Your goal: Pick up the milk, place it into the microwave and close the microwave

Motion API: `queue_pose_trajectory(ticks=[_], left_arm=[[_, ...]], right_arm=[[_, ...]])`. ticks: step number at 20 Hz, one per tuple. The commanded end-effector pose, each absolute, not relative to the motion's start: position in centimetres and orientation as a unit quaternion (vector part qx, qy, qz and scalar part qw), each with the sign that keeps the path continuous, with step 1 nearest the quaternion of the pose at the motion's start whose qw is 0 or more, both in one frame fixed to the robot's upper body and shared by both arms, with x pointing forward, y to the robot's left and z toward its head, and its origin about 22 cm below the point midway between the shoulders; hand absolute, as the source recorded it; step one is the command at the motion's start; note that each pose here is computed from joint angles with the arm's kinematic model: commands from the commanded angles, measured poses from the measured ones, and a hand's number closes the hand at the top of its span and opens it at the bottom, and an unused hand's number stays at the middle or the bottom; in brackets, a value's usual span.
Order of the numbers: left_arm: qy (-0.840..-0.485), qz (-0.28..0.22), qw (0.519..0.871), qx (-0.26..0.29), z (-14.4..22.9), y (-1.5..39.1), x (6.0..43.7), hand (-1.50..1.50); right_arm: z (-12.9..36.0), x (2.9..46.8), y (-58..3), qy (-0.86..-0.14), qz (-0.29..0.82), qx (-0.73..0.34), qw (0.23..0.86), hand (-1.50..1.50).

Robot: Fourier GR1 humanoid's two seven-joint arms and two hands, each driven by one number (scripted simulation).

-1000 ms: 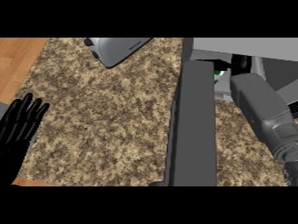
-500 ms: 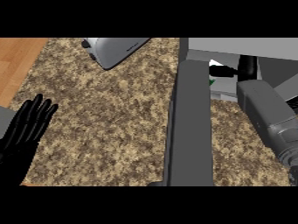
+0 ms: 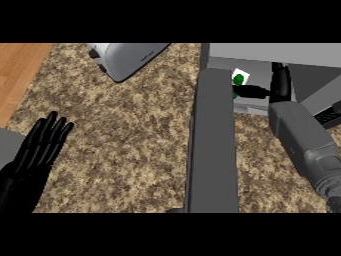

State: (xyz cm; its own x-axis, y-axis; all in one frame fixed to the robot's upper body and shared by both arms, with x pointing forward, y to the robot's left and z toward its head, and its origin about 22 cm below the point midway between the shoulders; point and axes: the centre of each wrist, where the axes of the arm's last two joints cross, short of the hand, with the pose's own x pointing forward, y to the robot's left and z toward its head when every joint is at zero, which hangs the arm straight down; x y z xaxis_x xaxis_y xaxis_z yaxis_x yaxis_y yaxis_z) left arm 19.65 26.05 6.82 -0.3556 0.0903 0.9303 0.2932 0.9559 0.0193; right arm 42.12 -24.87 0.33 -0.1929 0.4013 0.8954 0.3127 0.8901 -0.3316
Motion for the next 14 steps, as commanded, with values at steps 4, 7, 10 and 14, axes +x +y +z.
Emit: queue_pose_trajectory(ticks=[4,7,10,14], left_arm=[[-0.809,-0.108,0.563,-0.131,5.5,25.2,20.0,-1.50],[-0.795,-0.119,0.577,-0.143,6.2,24.7,20.7,-1.50],[-0.791,-0.126,0.578,-0.157,5.6,23.8,21.2,-1.50],[-0.777,-0.154,0.583,-0.182,4.1,24.2,21.3,-1.50]], right_arm=[[-0.9,41.3,-25.3,-0.777,0.037,-0.185,0.600,-1.50],[-1.7,41.0,-23.7,-0.783,0.030,-0.149,0.602,-1.50],[-4.8,38.9,-23.3,-0.790,0.014,-0.118,0.602,-1.50],[-5.4,38.5,-23.2,-0.791,-0.004,-0.097,0.605,-1.50]])
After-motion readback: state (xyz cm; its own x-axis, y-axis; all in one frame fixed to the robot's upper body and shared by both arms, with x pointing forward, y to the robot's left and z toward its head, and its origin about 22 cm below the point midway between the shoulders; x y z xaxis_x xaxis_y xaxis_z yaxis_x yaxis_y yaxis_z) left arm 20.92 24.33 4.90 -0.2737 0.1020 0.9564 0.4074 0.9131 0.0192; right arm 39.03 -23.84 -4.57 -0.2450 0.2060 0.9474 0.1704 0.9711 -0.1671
